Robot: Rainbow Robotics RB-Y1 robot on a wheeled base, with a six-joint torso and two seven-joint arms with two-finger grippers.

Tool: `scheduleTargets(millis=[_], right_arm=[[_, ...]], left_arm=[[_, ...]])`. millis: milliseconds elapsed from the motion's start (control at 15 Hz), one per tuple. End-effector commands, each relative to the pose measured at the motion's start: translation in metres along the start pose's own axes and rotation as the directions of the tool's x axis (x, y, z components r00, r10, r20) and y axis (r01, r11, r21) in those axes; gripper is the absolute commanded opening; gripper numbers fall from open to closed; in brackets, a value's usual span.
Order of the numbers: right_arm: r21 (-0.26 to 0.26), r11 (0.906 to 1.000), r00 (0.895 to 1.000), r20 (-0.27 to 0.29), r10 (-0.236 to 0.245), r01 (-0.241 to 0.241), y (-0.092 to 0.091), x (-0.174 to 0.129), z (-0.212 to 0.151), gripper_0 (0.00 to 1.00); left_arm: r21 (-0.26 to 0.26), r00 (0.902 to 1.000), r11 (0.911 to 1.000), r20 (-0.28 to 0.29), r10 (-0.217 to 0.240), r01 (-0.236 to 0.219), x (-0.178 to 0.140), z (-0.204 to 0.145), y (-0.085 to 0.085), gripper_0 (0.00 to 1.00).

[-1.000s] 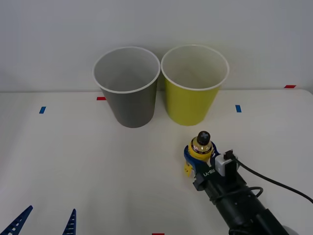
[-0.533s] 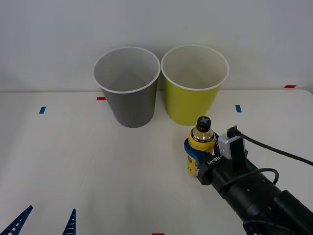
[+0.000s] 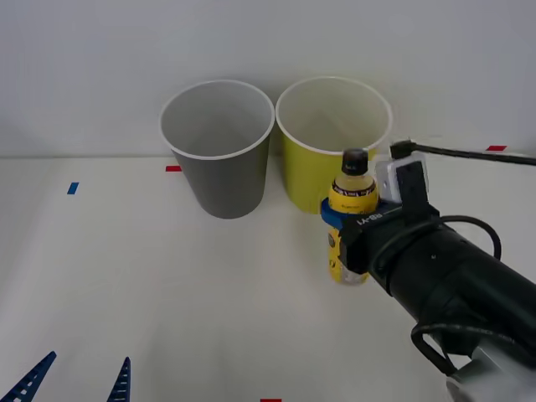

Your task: Put cans in the gray bin and PET bottles in the light green bin.

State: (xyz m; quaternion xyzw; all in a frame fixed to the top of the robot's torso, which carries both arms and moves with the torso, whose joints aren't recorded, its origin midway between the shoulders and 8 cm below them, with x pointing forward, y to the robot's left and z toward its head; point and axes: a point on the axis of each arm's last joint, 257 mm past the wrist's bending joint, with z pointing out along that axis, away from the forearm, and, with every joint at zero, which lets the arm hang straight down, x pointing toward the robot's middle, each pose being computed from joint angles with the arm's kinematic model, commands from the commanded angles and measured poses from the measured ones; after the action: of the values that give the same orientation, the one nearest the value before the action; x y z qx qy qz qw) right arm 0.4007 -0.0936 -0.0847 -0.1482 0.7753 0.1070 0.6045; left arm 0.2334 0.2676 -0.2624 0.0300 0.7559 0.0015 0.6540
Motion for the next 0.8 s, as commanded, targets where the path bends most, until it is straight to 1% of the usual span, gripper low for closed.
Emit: scheduleTargets(millis=[67, 200, 267, 400, 467, 533, 600, 733, 800], right_arm=[[-0.001, 0.9987, 0.998, 0.049, 0.051, -0.051, 0.006, -0.043, 0.006, 0.0], [-0.042, 0.9952, 0.992, 0.083, 0.091, -0.088, 0.011, -0.071, 0.006, 0.0], [-0.056, 0.993, 0.989, 0.101, 0.11, -0.104, 0.011, -0.087, 0.005, 0.0], [-0.077, 0.9897, 0.984, 0.122, 0.13, -0.121, 0.011, -0.111, 0.003, 0.0], [-0.088, 0.9889, 0.982, 0.137, 0.131, -0.119, 0.011, -0.121, 0.001, 0.0], [-0.107, 0.9882, 0.979, 0.161, 0.126, -0.109, 0.016, -0.135, -0.002, 0.0], [-0.12, 0.9879, 0.976, 0.181, 0.119, -0.099, 0.021, -0.144, -0.003, 0.0], [-0.152, 0.9862, 0.966, 0.237, 0.101, -0.066, 0.036, -0.174, -0.004, 0.0], [-0.15, 0.9869, 0.967, 0.236, 0.094, -0.059, 0.037, -0.18, 0.003, 0.0]], left_arm=[[0.0, 1.0, 1.0, 0.0, 0.0, 0.0, 0.0, 0.0, 0.0, 1.0], [0.0, 1.0, 1.0, 0.0, 0.0, 0.0, 0.0, 0.0, 0.0, 1.0], [0.0, 1.0, 1.0, 0.0, 0.0, 0.0, 0.0, 0.0, 0.0, 1.0], [0.0, 1.0, 1.0, 0.0, 0.0, 0.0, 0.0, 0.0, 0.0, 1.0], [0.0, 1.0, 1.0, 0.0, 0.0, 0.0, 0.0, 0.0, 0.0, 1.0], [0.0, 1.0, 1.0, 0.0, 0.0, 0.0, 0.0, 0.0, 0.0, 1.0], [0.0, 1.0, 1.0, 0.0, 0.0, 0.0, 0.0, 0.0, 0.0, 1.0], [0.0, 1.0, 1.0, 0.0, 0.0, 0.0, 0.0, 0.0, 0.0, 1.0], [0.0, 1.0, 1.0, 0.0, 0.0, 0.0, 0.0, 0.0, 0.0, 1.0]])
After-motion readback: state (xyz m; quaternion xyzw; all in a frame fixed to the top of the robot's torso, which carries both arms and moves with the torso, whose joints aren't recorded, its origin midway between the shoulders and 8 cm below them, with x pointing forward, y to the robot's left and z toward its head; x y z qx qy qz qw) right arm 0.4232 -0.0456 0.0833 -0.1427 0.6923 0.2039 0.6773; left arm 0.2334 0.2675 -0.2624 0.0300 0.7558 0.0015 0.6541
